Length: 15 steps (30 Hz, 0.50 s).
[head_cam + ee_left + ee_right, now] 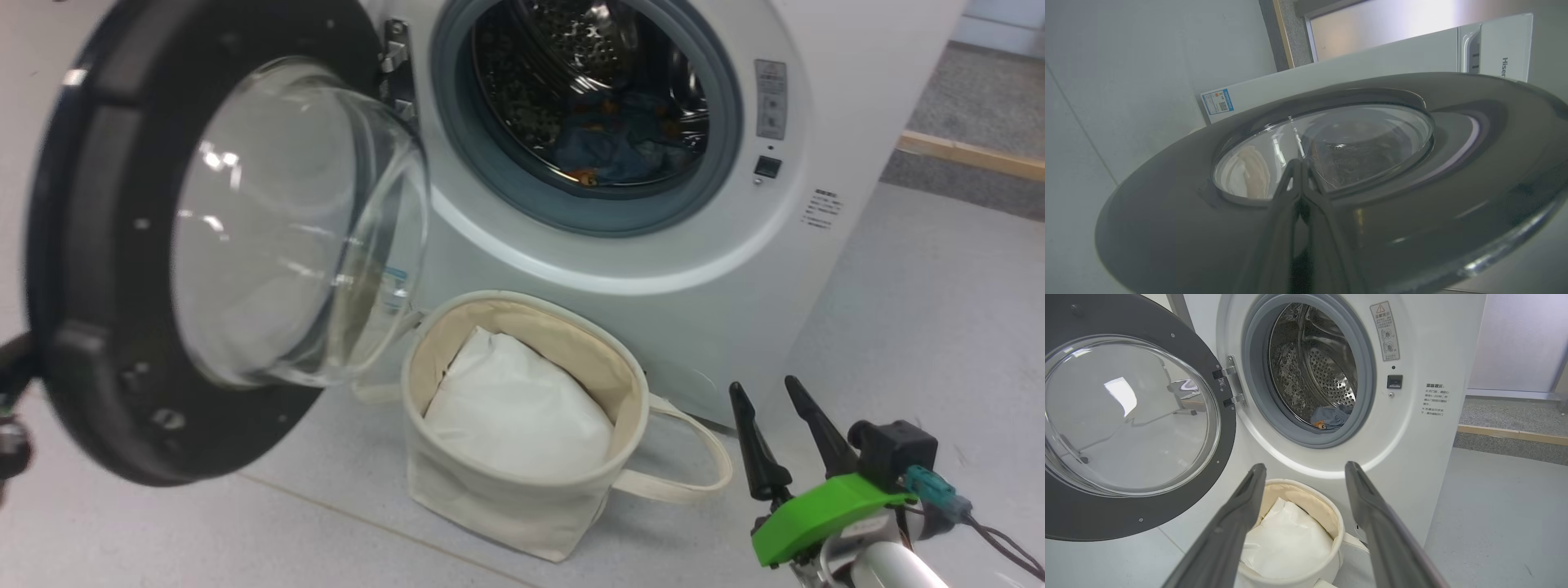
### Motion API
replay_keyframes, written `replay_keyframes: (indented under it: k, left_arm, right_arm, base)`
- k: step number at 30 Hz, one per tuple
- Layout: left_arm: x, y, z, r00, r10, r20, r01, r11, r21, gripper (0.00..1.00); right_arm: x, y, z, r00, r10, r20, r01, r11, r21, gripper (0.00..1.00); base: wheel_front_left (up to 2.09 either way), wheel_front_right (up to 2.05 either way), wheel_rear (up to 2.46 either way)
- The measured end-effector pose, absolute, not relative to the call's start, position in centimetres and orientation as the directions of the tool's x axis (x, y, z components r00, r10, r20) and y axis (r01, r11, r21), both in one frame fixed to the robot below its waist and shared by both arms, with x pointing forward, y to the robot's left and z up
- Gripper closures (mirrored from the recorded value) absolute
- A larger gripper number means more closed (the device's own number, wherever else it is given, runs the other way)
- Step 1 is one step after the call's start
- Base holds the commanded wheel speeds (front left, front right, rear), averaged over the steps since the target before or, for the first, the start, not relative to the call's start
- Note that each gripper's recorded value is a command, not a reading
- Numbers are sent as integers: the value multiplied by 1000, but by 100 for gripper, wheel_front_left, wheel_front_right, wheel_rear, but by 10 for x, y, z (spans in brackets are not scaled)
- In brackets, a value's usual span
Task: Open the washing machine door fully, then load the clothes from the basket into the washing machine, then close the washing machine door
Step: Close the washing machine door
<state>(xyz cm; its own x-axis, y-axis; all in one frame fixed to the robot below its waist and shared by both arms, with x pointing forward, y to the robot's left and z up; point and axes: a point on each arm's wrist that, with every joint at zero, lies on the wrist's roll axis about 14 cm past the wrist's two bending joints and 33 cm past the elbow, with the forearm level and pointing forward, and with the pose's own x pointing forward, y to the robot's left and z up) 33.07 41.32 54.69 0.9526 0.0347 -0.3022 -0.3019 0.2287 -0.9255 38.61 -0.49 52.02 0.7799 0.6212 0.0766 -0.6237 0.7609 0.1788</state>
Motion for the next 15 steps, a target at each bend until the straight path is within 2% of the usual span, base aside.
replay_keyframes:
  k: [4, 8, 15]
  left_arm:
    - [337, 373, 547, 949, -118, -291, -253, 263, -931, 100]
    - [337, 347, 549, 937, -209, -280, -212, 298, -931, 100]
    - [339, 269, 551, 862, -427, -272, -101, 382, -919, 100]
  right_arm:
    - [384, 8, 525, 762, 641, 90, -646, 741, 186, 0]
    - [384, 15, 526, 752, 653, 94, -657, 730, 187, 0]
    - [381, 7, 524, 776, 623, 94, -627, 748, 216, 0]
  base:
    - [0, 0, 0]
    - [0, 0, 0]
    - [0, 0, 0]
